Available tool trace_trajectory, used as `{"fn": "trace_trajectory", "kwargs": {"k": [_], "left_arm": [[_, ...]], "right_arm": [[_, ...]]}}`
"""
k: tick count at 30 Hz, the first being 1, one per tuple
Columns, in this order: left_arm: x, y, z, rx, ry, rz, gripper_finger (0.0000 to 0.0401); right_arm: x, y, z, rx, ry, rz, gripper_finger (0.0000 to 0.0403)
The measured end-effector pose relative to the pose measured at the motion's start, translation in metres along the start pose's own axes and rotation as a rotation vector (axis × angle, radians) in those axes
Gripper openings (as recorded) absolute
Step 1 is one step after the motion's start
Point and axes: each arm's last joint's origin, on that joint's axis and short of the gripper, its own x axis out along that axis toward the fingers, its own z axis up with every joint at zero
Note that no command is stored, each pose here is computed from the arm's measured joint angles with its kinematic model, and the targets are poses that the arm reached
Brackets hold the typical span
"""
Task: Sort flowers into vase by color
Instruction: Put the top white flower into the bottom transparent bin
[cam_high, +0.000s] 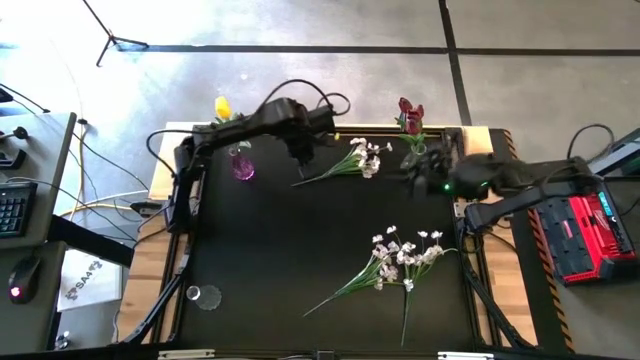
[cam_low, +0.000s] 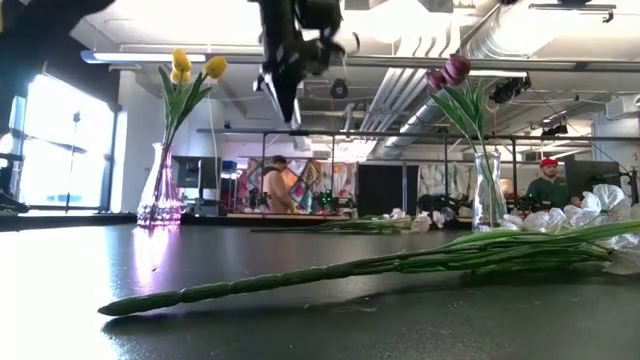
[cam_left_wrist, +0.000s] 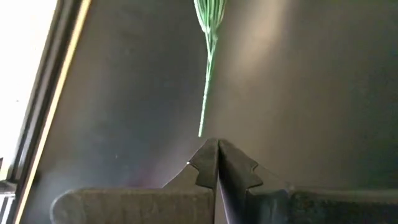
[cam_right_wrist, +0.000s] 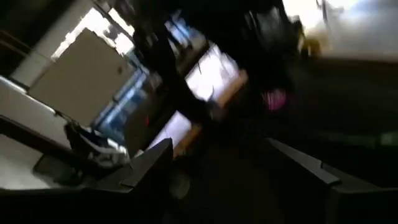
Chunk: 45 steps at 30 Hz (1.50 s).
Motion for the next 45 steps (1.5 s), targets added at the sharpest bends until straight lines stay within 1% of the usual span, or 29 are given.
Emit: {"fn": "trace_trajectory", "kwargs": {"k": [2, 5, 8, 10, 12, 17, 21, 25, 33, 38, 40, 42, 45], "left_arm": [[-0.010, -0.003, -0.002, -0.014, -0.038, -0.006, 0.0000], [-0.011, -0.012, 0.001, -0.024, -0.078, -0.014, 0.0000], [0.004, -0.023, 0.013, -0.012, -0.117, -0.022, 0.0003], [0.020, -0.028, 0.020, -0.010, -0.100, -0.026, 0.0011], [0.041, -0.032, 0.023, 0.002, -0.034, -0.038, 0.0026], [0.093, -0.026, 0.026, 0.030, 0.150, 0.012, 0.0073], [0.124, -0.020, 0.026, 0.044, 0.259, 0.031, 0.0106], [0.149, -0.014, 0.027, 0.037, 0.319, 0.040, 0.0121], [0.178, -0.008, 0.025, 0.051, 0.389, 0.058, 0.0122], [0.185, -0.006, 0.025, 0.062, 0.412, 0.043, 0.0116], [0.185, -0.006, 0.025, 0.066, 0.409, 0.042, 0.0106], [0.186, -0.006, 0.026, 0.070, 0.399, 0.042, 0.0088], [0.186, -0.007, 0.026, 0.070, 0.392, 0.038, 0.0044]], "right_arm": [[0.009, 0.001, -0.013, 0.025, 0.068, -0.033, 0.0235], [0.018, 0.003, -0.028, 0.032, 0.103, -0.082, 0.0235], [0.023, 0.005, -0.036, 0.023, 0.111, -0.105, 0.0235], [0.023, 0.007, -0.040, 0.025, 0.120, -0.103, 0.0235], [0.020, 0.010, -0.043, 0.020, 0.134, -0.090, 0.0235], [0.013, 0.017, -0.051, 0.021, 0.147, -0.065, 0.0235], [0.008, 0.021, -0.057, 0.023, 0.154, -0.058, 0.0235], [0.002, 0.025, -0.062, 0.030, 0.130, -0.064, 0.0235], [-0.006, 0.030, -0.069, 0.035, 0.093, -0.070, 0.0235], [-0.008, 0.031, -0.070, 0.041, 0.067, -0.079, 0.0235], [-0.009, 0.031, -0.070, 0.039, 0.056, -0.083, 0.0235], [-0.009, 0.031, -0.070, 0.038, 0.044, -0.089, 0.0235], [-0.009, 0.031, -0.070, 0.041, 0.043, -0.090, 0.0235]]}}
